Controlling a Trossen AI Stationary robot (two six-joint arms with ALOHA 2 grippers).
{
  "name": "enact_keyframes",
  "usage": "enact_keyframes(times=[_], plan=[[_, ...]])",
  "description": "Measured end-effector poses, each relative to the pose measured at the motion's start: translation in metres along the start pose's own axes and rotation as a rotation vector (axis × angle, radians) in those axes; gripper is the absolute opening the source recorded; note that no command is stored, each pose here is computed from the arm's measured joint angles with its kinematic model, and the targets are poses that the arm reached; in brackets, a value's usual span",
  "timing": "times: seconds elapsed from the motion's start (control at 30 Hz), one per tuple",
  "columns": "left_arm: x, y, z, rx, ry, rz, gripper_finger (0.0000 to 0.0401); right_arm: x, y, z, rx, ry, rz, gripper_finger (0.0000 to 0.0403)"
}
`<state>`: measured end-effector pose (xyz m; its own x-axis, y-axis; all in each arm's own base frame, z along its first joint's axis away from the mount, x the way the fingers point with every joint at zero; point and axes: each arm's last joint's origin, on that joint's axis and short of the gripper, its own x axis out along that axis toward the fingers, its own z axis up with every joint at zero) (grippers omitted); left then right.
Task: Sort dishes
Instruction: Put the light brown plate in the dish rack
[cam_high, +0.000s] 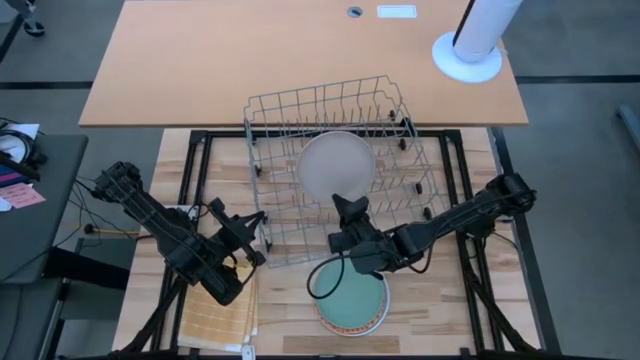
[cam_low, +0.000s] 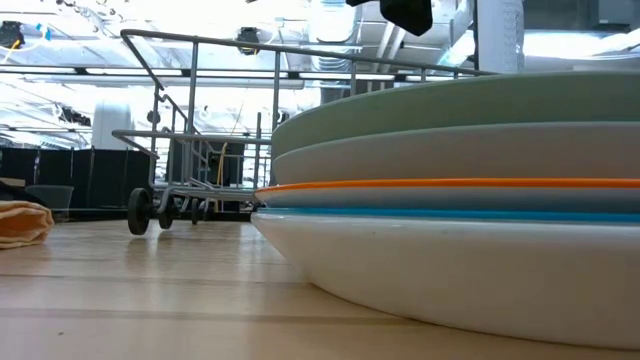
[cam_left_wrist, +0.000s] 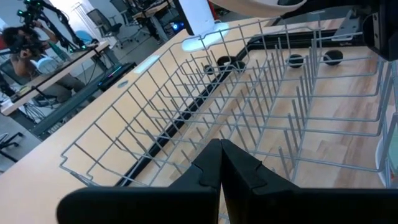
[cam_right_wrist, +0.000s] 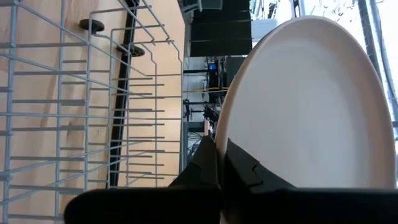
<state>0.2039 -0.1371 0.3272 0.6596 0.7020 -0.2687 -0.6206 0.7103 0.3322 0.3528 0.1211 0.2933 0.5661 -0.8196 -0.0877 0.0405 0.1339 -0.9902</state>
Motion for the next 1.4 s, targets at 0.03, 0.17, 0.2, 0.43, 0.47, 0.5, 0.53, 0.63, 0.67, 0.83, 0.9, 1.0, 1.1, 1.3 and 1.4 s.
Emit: enact_keyframes(times=[0.03, 0.17, 0.2, 0.43, 0.47, 0.5, 0.53, 0.63, 0.67, 0.83, 0.9, 1.0, 1.1, 1.3, 1.4], plan=[[0.0, 0.0, 0.0, -0.006, 0.0, 0.0, 0.0, 0.0, 0.0, 0.0, 0.0, 0.0, 0.0, 0.0], [0.002, 0.001, 0.002, -0.088, -0.04, 0.029, 0.0, 0.0, 0.0, 0.0, 0.0, -0.006, 0.004, 0.0], [0.003, 0.001, 0.003, -0.118, -0.058, 0.042, 0.0, 0.0, 0.0, 0.0, 0.001, -0.007, 0.004, 0.0], [0.014, 0.003, 0.008, -0.165, -0.076, 0.093, 0.0015, -0.002, 0.0, 0.001, 0.006, -0.013, 0.005, 0.0], [0.015, 0.004, 0.011, -0.173, -0.075, 0.098, 0.0025, -0.002, 0.0, 0.001, 0.008, -0.014, 0.005, 0.0], [0.016, 0.005, 0.014, -0.186, -0.076, 0.101, 0.0037, -0.003, 0.0, 0.001, 0.008, -0.016, 0.005, 0.0], [0.017, 0.006, 0.019, -0.201, -0.078, 0.105, 0.0052, -0.004, 0.001, 0.001, 0.009, -0.018, 0.006, 0.0], [0.017, 0.008, 0.033, -0.217, -0.087, 0.105, 0.0104, -0.005, 0.001, 0.002, 0.011, -0.021, 0.006, 0.0], [0.018, 0.008, 0.038, -0.22, -0.091, 0.105, 0.0124, -0.005, 0.001, 0.002, 0.011, -0.022, 0.006, 0.0], [0.026, 0.008, 0.066, -0.239, -0.087, 0.09, 0.0217, -0.005, 0.001, 0.002, 0.012, -0.027, 0.01, 0.0], [0.033, 0.01, 0.079, -0.251, -0.046, 0.016, 0.0243, -0.005, 0.001, 0.002, 0.011, -0.028, 0.01, 0.0], [0.043, 0.016, 0.099, -0.281, -0.028, -0.09, 0.0268, -0.004, 0.001, 0.002, 0.011, -0.027, 0.01, 0.0], [0.053, 0.025, 0.117, -0.299, -0.064, -0.095, 0.0278, -0.004, 0.001, 0.002, 0.011, -0.028, 0.011, 0.0], [0.067, 0.055, 0.143, -0.332, -0.106, -0.016, 0.0279, -0.006, 0.001, 0.002, 0.017, -0.034, 0.012, 0.0], [0.076, 0.068, 0.151, -0.34, -0.11, -0.004, 0.0279, -0.007, 0.001, 0.002, 0.019, -0.036, 0.012, 0.0]])
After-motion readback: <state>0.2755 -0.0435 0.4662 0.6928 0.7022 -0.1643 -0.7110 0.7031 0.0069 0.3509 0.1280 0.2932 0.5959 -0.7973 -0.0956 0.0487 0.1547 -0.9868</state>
